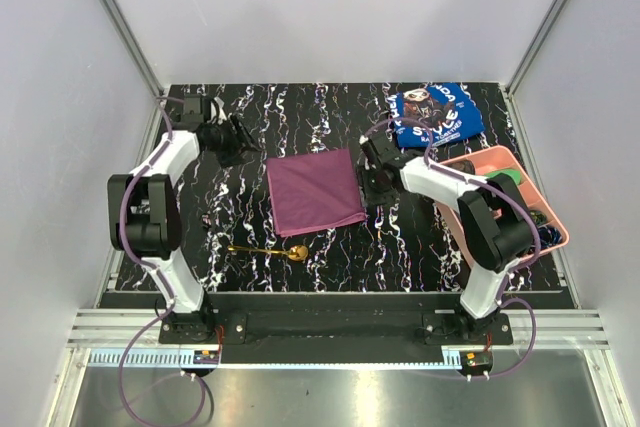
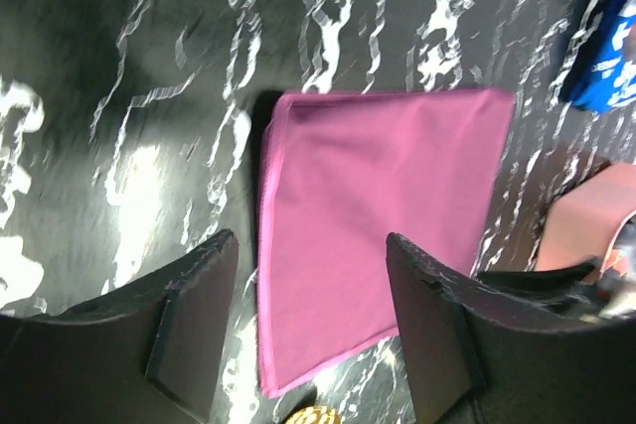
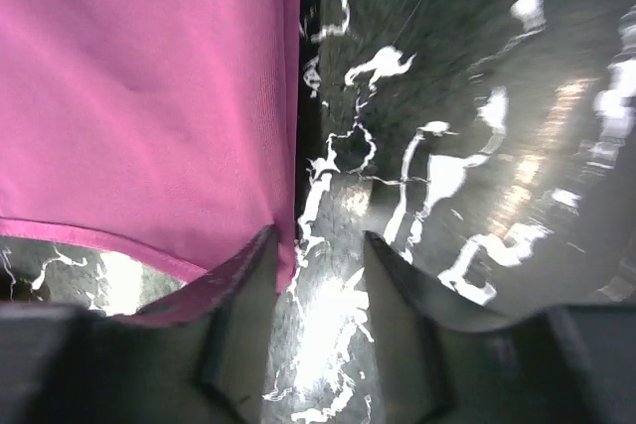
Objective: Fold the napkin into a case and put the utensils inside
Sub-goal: Pick up the upper triangle-folded napkin from the center of the board.
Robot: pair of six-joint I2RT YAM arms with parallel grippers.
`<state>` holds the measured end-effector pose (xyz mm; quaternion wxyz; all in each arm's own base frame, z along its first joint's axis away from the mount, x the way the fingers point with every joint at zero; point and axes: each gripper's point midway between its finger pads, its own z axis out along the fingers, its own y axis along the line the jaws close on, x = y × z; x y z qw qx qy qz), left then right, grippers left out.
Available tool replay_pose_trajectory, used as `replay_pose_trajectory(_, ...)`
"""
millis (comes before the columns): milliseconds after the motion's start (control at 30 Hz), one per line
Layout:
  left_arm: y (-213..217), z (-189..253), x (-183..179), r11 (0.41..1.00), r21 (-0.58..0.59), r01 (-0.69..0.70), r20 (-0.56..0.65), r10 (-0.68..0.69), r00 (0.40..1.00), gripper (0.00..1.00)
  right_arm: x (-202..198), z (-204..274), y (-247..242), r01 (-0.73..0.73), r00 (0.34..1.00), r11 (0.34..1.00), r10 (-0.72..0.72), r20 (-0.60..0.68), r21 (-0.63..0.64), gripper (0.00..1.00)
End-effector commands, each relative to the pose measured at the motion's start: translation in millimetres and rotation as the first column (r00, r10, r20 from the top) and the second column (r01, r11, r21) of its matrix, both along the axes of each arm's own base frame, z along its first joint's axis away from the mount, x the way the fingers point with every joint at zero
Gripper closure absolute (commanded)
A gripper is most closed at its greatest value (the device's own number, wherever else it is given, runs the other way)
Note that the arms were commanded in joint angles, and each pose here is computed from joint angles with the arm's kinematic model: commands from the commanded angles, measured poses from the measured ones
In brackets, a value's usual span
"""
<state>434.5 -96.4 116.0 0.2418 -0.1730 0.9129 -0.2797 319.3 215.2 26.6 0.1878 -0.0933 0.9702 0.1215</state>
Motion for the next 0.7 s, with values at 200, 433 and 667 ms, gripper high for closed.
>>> replay_pose_trajectory(200,39,37,-41,0.976,0.025,-0.218,0.027,0.217,0.976,0.38,27,88,100,-0.006,0.966,0.997,0.026,0.258,-0.08,0.35)
replay_pose_trajectory(433,58,42,-60,0.949,0.063,-0.31,0.032,0.308,0.951,0.36,9,70,215,-0.186,0.963,0.983,0.181,0.199,0.006,0.28)
replay_pose_trajectory(667,61,44,-60,0.939,0.033,-0.343,0.009,0.343,0.939,0.34,-9,43,254,-0.244,0.957,0.969,0.249,0.148,-0.049,0.3)
